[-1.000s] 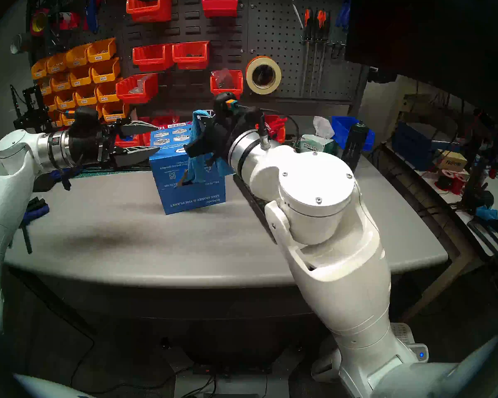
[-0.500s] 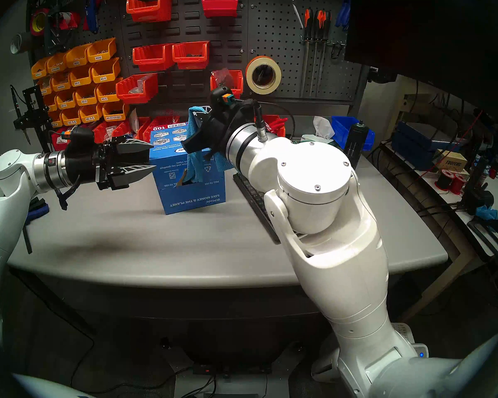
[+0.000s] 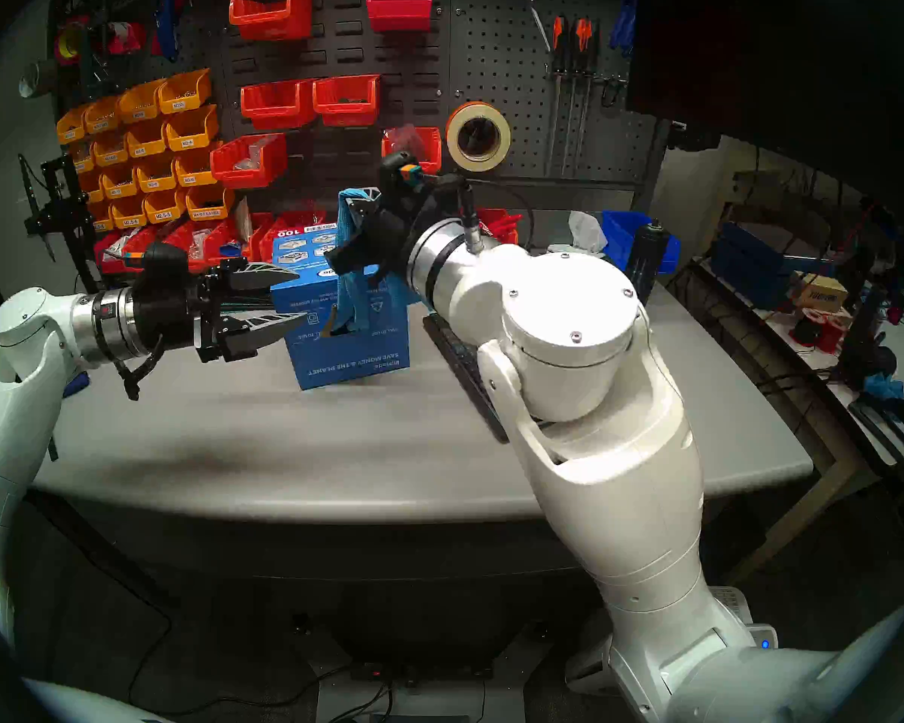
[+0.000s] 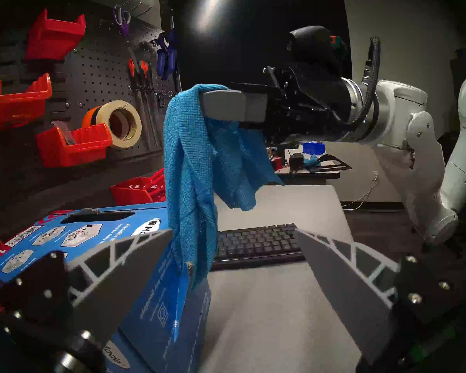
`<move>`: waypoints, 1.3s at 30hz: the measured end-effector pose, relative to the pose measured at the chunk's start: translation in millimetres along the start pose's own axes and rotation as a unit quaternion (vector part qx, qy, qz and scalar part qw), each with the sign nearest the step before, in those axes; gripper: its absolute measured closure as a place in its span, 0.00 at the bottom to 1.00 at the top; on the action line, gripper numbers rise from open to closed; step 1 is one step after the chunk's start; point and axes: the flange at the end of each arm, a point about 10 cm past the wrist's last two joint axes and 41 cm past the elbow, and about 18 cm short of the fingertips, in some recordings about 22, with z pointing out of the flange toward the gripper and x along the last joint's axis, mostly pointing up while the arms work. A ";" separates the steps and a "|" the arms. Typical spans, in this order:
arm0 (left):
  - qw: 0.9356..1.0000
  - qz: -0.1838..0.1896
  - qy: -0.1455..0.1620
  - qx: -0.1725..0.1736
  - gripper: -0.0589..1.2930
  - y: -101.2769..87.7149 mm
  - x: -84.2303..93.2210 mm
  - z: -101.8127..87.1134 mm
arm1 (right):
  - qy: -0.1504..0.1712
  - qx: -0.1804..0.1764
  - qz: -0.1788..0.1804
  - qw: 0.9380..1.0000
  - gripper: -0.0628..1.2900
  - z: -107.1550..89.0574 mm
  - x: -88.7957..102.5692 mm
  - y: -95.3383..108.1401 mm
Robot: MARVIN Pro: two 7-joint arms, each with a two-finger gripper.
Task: Take out a shop towel
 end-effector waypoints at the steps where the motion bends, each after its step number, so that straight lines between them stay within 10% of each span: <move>1: 1.000 -0.001 0.000 0.000 0.04 1.1 0.1 1.1 | 0.000 0.000 0.000 1.000 0.98 0.0 0.1 0.0; 24: 0.999 0.003 -0.026 0.031 0.04 7.8 -22.7 38.5 | 0.014 0.006 -0.001 1.000 0.98 1.1 9.5 -6.9; 39: 0.997 0.025 0.006 0.075 0.05 0.2 -3.7 41.8 | 0.029 0.004 -0.007 1.000 0.98 -3.5 20.8 -8.9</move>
